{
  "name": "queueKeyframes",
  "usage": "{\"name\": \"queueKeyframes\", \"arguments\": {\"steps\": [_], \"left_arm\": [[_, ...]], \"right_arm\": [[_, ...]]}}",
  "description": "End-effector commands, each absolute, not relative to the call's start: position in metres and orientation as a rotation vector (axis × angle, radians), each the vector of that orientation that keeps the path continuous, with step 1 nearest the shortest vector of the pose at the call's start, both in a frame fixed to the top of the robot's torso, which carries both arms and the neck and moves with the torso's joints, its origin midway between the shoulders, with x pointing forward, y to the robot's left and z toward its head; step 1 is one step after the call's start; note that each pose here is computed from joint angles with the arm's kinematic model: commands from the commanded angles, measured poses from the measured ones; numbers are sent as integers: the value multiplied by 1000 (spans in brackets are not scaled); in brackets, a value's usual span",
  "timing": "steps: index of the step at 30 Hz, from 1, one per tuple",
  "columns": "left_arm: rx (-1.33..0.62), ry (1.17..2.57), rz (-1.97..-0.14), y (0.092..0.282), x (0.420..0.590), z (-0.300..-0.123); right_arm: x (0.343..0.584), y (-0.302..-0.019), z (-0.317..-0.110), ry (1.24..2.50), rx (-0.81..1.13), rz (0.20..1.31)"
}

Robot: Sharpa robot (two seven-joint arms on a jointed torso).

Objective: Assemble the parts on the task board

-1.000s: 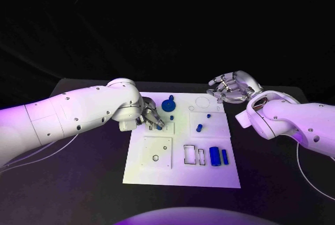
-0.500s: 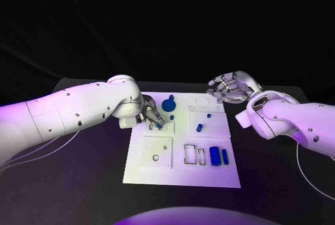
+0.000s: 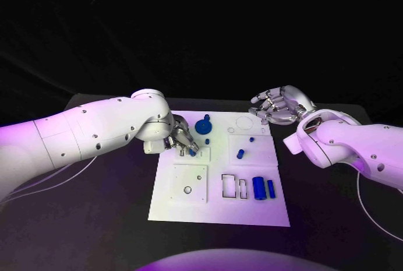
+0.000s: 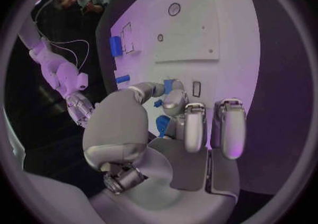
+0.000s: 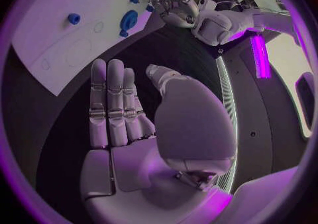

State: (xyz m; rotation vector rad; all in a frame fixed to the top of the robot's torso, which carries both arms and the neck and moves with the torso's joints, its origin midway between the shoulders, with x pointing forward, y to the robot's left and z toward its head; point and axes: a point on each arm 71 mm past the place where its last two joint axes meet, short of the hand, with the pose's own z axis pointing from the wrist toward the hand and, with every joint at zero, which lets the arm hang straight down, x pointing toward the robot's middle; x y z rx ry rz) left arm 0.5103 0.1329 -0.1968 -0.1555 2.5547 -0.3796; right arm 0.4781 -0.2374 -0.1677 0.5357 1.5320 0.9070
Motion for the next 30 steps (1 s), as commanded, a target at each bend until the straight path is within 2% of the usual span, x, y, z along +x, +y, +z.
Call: {"name": "queueKeyframes", "arguments": {"steps": [1, 30], "left_arm": [[-122, 2607, -391, 129, 506, -200], [-75, 2641, -363, 130, 510, -200]], "right_arm": [[478, -236, -168, 1542, 517, 916], [477, -235, -168, 1541, 513, 918]]}}
